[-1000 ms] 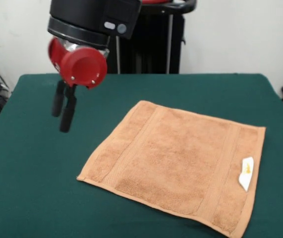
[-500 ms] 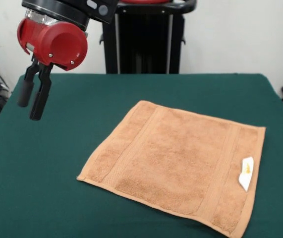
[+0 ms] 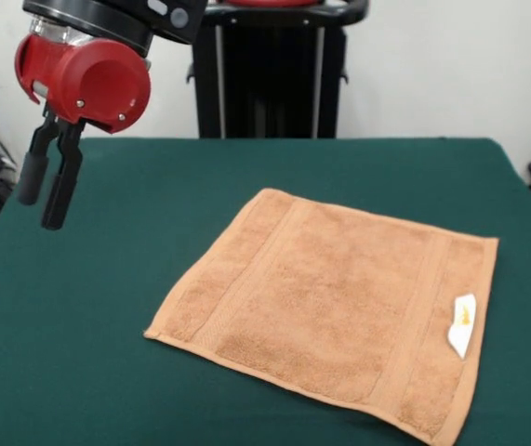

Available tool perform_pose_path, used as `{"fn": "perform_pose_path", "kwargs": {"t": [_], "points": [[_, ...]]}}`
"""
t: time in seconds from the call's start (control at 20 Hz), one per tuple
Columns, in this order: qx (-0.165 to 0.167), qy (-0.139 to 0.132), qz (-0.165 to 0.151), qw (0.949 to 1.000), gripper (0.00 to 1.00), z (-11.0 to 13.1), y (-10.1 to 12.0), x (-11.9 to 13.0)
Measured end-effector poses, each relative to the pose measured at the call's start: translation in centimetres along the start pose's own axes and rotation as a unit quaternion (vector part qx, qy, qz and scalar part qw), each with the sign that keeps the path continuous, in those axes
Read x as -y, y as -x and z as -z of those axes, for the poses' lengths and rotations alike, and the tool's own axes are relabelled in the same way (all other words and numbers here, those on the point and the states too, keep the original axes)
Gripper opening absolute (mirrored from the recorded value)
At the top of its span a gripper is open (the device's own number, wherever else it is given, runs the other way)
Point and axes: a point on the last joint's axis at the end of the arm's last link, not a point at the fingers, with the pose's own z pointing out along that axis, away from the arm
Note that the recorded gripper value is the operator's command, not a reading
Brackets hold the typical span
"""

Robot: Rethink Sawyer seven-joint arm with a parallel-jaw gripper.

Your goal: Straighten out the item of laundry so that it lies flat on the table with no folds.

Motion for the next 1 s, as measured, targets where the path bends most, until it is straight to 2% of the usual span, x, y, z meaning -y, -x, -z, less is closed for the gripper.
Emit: {"fn": "perform_pose_path", "kwargs": {"t": [0.6,1.0], "points": [[-0.003,0.009,0.026,0.9996,1.0,-0.2,-1.5,-0.9],[0.001,0.007,0.041,0.9991,1.0,-0.3,-1.6,-0.6]]}}
